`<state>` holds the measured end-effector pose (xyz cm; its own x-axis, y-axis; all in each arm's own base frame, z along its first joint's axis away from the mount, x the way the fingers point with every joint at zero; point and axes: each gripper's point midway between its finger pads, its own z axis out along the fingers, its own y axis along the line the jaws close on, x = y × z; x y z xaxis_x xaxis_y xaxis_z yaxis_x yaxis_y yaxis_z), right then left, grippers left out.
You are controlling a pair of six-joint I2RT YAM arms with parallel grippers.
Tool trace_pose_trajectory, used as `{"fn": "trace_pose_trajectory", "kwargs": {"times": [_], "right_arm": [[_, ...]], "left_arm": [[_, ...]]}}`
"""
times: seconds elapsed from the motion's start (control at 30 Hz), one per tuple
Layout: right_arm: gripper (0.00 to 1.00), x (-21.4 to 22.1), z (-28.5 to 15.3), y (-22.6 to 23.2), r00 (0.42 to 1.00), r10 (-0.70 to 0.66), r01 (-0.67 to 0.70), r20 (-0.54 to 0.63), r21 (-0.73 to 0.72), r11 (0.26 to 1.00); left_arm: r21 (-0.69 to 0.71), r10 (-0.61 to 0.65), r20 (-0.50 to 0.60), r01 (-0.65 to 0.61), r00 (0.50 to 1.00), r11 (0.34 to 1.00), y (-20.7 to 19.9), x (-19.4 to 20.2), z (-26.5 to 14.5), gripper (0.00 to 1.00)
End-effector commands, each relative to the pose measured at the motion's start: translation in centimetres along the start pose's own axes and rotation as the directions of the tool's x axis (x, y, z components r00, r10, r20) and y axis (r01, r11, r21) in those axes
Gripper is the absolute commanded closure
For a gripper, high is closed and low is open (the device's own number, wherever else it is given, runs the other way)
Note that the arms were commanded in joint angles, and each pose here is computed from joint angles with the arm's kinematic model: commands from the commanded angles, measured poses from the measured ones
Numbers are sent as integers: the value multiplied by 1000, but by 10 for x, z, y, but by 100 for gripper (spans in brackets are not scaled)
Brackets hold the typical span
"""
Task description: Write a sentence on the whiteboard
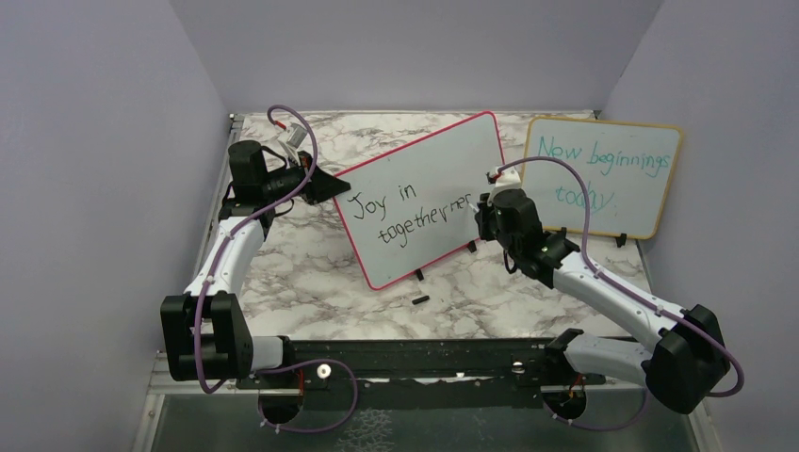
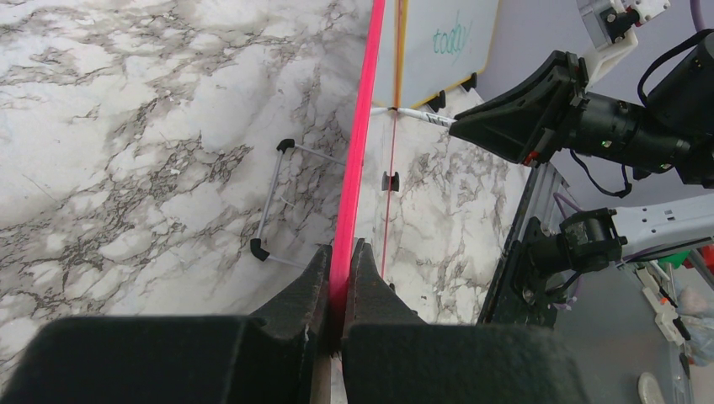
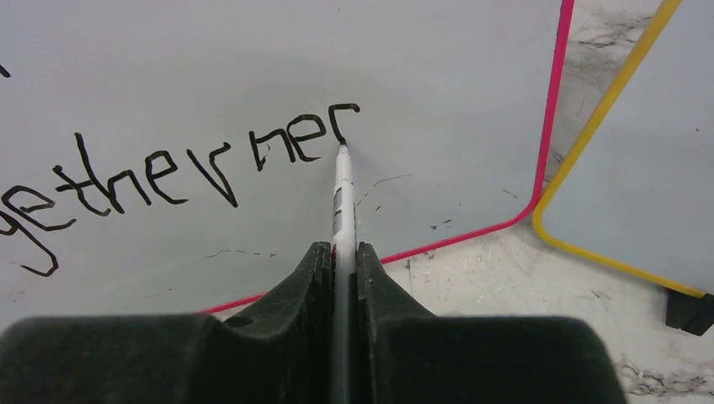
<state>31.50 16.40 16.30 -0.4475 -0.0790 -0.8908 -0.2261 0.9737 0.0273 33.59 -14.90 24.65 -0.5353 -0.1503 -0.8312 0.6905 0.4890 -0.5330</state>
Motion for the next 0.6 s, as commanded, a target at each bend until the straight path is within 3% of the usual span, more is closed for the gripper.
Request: {"fn": "trace_pose_trajectory", "kwargs": {"times": [0.0, 0.57], "right_arm": [[100, 10, -2, -13, 1000, -3, 5, -26, 65, 998], [100, 15, -7, 1, 998, -4, 3, -58, -24, 1000]], "left_arm": [[-131, -11, -52, 4, 999, 991, 35, 26, 3, 100], [-133, -11, -51, 4, 999, 991, 35, 26, 3, 100]]}}
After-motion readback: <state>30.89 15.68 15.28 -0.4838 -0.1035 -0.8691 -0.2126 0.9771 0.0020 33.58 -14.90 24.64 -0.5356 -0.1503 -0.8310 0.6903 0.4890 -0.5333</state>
